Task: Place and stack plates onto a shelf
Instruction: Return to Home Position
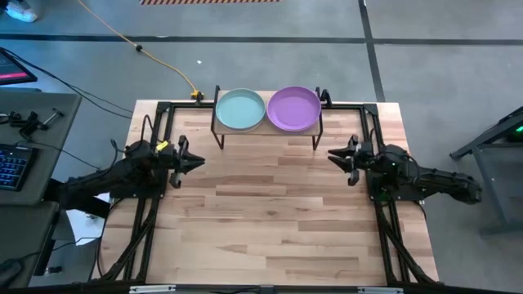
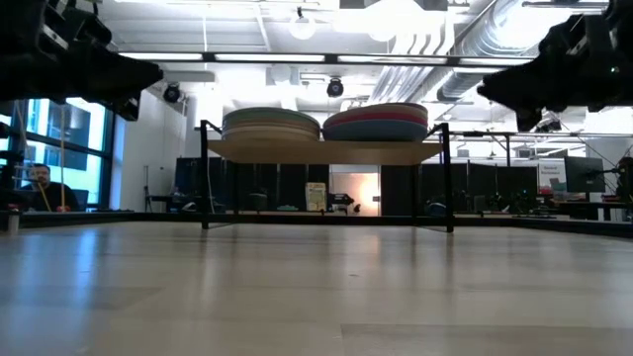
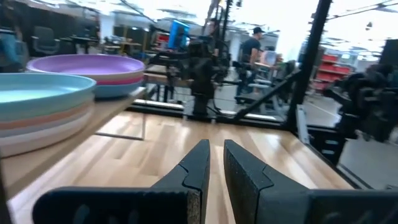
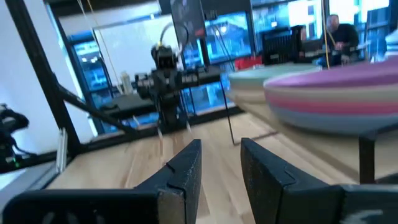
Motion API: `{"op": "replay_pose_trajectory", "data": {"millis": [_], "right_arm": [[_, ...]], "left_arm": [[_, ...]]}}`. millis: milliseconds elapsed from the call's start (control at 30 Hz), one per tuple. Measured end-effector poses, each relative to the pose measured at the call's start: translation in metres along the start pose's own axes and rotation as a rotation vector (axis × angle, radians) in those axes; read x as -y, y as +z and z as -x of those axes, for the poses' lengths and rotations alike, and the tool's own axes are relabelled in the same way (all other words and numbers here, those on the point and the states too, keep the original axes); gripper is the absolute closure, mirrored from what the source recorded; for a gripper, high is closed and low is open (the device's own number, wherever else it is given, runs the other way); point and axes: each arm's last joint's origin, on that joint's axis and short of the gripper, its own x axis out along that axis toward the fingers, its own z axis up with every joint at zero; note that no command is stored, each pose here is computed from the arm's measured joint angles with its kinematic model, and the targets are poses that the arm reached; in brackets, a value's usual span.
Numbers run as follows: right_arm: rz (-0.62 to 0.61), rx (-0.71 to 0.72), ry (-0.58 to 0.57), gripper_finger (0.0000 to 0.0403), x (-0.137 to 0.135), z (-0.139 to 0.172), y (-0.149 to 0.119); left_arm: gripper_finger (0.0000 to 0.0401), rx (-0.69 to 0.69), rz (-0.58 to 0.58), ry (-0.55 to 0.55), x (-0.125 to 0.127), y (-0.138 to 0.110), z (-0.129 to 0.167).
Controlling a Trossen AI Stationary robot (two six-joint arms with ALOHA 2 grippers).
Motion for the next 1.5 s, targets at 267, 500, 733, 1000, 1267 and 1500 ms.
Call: {"op": "replay_pose_trajectory", "data": {"millis": [267, 500, 733, 1000, 1267, 1500], "right_arm": [[0.008, 0.09, 0.019, 0.0309, -0.002, 0.006, 0.008], [0.006, 0.079, 0.019, 0.0309, -0.002, 0.006, 0.006], [0.006, 0.074, 0.018, 0.0309, -0.002, 0.006, 0.006], [0.006, 0.073, 0.018, 0.0309, -0.002, 0.006, 0.006], [0.006, 0.073, 0.018, 0.0309, -0.002, 0.006, 0.006], [0.006, 0.073, 0.018, 0.0309, -0.002, 0.006, 0.006]], "left_arm": [[0.0366, -0.012, 0.007, -0.088, 0.008, -0.001, -0.002], [0.0366, -0.016, 0.01, -0.12, 0.011, -0.002, -0.002], [0.0366, -0.016, 0.009, -0.12, 0.011, -0.002, -0.002], [0.0366, -0.016, 0.009, -0.12, 0.011, -0.002, -0.002], [0.0366, -0.016, 0.01, -0.12, 0.011, -0.002, -0.002], [0.0366, -0.016, 0.009, -0.12, 0.011, -0.002, -0.002]]}}
